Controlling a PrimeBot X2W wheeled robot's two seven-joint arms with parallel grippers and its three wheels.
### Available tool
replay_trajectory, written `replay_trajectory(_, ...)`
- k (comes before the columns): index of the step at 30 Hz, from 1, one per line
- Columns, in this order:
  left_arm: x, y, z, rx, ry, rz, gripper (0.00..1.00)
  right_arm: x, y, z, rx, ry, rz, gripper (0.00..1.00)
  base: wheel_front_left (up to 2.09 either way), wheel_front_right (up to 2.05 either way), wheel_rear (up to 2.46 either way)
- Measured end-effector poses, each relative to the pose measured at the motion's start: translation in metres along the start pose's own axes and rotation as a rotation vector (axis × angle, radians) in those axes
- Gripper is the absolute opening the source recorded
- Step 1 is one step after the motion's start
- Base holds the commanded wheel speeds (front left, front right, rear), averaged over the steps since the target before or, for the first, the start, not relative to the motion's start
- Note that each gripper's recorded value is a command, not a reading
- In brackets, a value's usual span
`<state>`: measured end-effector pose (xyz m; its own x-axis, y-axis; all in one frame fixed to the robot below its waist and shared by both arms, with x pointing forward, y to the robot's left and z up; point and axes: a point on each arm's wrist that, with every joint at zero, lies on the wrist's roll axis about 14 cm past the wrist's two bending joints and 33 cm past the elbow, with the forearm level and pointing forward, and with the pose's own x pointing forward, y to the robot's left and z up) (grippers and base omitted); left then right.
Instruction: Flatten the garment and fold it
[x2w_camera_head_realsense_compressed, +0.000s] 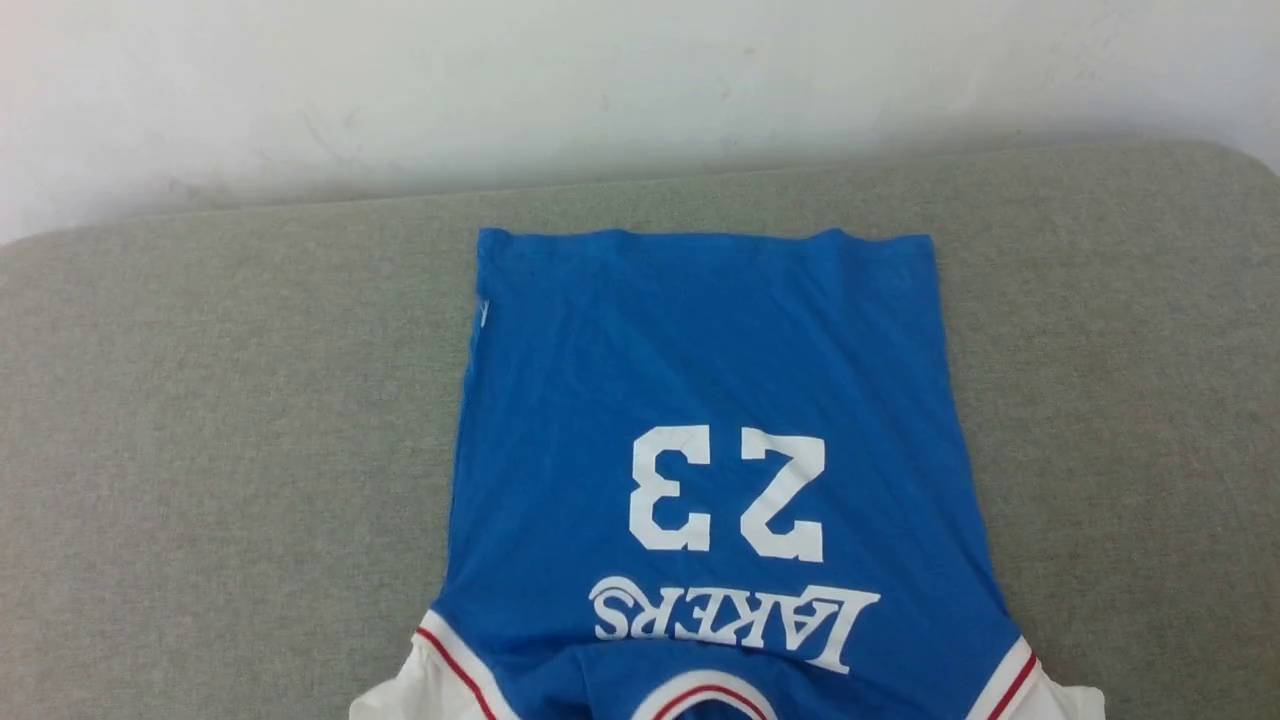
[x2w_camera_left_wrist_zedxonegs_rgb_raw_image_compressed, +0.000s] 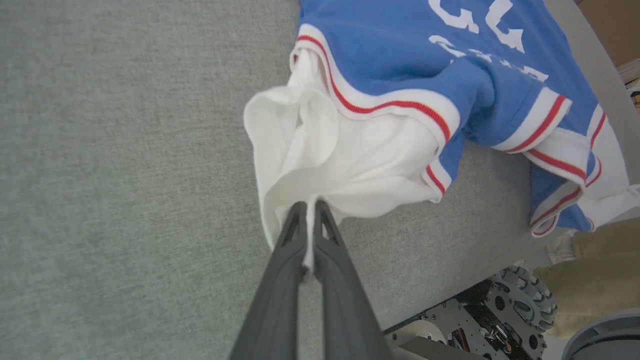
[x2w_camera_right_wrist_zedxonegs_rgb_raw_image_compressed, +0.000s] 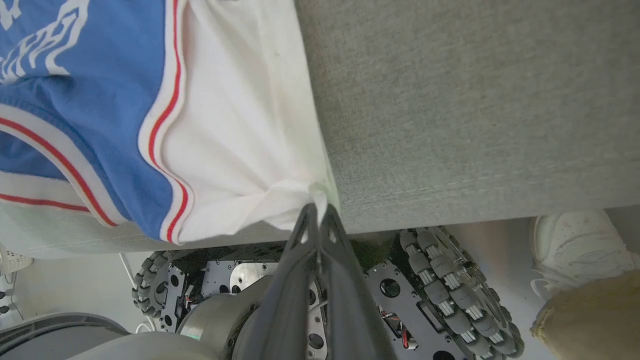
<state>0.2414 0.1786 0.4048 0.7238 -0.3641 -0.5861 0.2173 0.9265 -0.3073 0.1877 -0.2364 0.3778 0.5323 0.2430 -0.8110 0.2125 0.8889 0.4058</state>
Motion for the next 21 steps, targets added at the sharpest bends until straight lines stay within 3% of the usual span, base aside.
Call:
replay_trajectory(6,-0.006,0.012,0.004,0.040,-0.022,0.056,0.00,0.004,-0.002,0.005,-0.019,-0.042,-0.017,0.02,0.00,0.00,0.00)
replay_trajectory(7,-0.006,0.010,0.009,0.028,-0.046,0.053,0.00,0.005,0.000,0.006,-0.016,-0.049,-0.011,0.30,0.00,0.00,0.00)
replay_trajectory(8,-0.006,0.008,0.014,0.018,-0.070,0.049,0.00,0.008,0.003,0.009,-0.015,-0.067,-0.004,1.00,0.00,0.00,0.00)
replay_trajectory(12,-0.003,-0.001,0.034,-0.013,-0.154,0.027,0.00,0.013,0.022,0.042,-0.049,-0.174,0.042,1.00,0.00,0.00,0.00)
replay_trajectory(18,0.002,-0.007,0.046,0.009,-0.167,0.001,0.00,-0.038,0.094,0.204,-0.258,-0.702,0.184,1.00,0.00,0.00,0.00)
replay_trajectory(21,0.008,-0.013,0.056,0.026,-0.178,-0.017,0.00,-0.064,0.134,0.263,-0.407,-0.866,0.215,1.00,0.00,0.00,0.00)
